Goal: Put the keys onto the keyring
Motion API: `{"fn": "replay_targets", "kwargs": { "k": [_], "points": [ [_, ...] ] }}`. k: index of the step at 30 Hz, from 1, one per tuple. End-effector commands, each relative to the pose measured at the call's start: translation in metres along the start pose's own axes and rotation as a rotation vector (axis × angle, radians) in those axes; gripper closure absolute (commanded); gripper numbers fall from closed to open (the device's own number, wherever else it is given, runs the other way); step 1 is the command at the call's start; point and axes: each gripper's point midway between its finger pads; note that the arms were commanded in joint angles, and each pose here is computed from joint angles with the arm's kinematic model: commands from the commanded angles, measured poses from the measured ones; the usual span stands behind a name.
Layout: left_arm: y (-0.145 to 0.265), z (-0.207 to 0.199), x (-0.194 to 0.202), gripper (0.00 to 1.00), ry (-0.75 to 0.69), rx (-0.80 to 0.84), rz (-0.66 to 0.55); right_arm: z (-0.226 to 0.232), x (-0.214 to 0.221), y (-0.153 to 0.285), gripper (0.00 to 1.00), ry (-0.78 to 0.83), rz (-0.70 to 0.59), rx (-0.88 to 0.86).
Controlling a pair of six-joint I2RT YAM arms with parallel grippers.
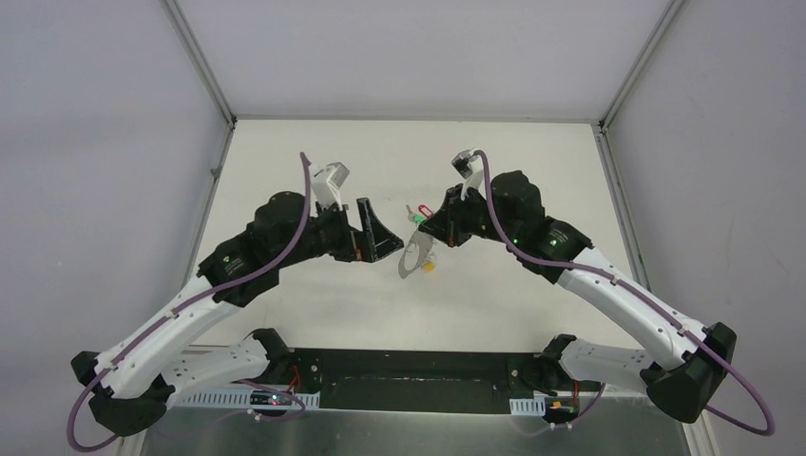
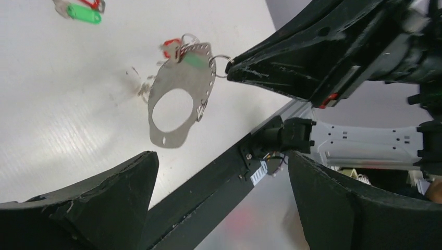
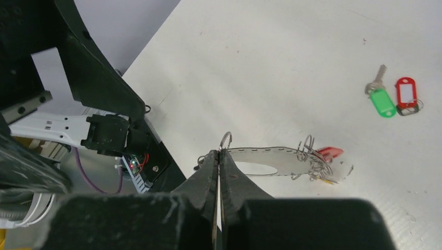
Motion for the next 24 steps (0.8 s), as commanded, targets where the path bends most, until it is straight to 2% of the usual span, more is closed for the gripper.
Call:
{"fn": "replay_targets", "kwargs": {
  "k": [1, 6, 10, 18, 24],
  "points": [
    [-0.019, -0.008, 0.017, 0.02, 0.026, 0.03, 0.118, -0.003, -0.03, 0.012, 1.0, -0.032, -0.061, 0.079],
    [-0.043, 0.003, 0.024, 0.15, -0.027, -0.009, 0.166, 0.0, -0.03, 0.014, 1.0, -0.039, -0.051, 0.069],
    [-0.055, 0.008, 0.023, 0.3, -0.115, -0.005, 0.17, 0.004, -0.031, 0.016, 1.0, -0.041, -0.051, 0.049],
    [-0.05, 0.012, 0.017, 0.3, -0.316, 0.028, 0.144, 0.011, -0.029, 0.017, 1.0, -0.025, -0.032, 0.012],
    [-0.035, 0.006, 0.021, 0.28, -0.569, 0.158, 0.138, 0.015, -0.029, 0.015, 1.0, -0.017, -0.024, -0.015]
  ]
}}
Point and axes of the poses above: each gripper's point midway between its finger pads, its own y axis back along the fingers, its own z axis along the line the jaws close on, x = y × z, and after that the axes turned 9 degrees about y, right-handed
